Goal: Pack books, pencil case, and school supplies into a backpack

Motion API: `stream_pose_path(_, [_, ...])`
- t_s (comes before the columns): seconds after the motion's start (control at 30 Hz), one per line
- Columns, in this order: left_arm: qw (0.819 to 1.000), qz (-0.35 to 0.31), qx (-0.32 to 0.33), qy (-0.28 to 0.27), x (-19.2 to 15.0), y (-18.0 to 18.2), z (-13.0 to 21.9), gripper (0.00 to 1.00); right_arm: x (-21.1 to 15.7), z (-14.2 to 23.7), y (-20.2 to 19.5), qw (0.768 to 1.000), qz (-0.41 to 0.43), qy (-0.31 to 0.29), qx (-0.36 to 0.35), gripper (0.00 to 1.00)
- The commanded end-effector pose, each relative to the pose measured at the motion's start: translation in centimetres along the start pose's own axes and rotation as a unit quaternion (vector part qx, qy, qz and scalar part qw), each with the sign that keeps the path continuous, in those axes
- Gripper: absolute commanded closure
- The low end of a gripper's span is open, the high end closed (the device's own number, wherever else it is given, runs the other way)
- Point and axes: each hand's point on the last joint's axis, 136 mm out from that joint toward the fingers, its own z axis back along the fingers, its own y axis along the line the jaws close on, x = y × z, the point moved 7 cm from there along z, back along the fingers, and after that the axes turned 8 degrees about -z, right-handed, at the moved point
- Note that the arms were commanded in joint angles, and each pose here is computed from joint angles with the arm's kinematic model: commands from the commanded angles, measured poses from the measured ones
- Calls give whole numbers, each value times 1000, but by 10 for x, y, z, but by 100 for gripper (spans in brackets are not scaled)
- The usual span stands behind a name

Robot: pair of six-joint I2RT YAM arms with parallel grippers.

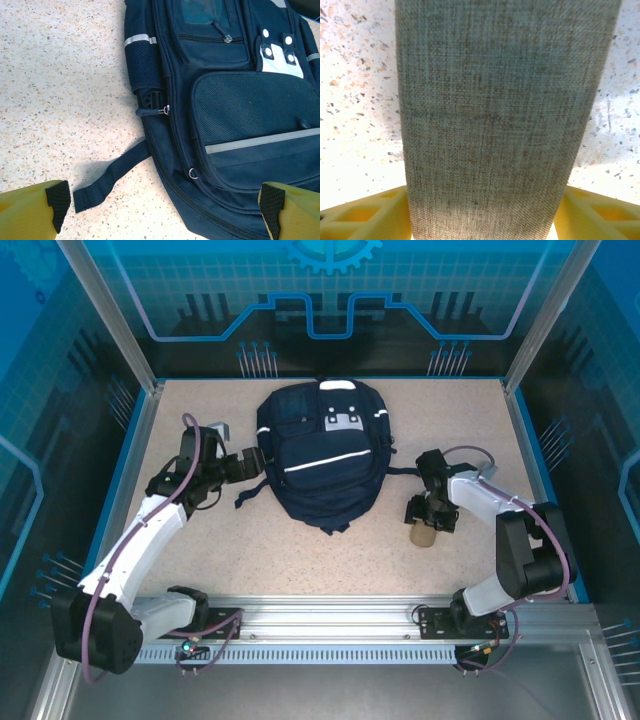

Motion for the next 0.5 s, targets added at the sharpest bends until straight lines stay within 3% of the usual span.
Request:
stream_pose_path(0.0, [1000,-3,-11,-1,-2,1,5,1,-2,-2,-3,1000,-9,-8,-27,31])
stream_pose_path(0.37, [1000,-3,-23,0,-2,-2,5,1,-6,-10,-1,1000,-22,5,-14,30])
stream_pose_path(0.47, [1000,-4,-24,2,-2,-2,6,1,-4,-7,-1,1000,-26,-2,-14,33])
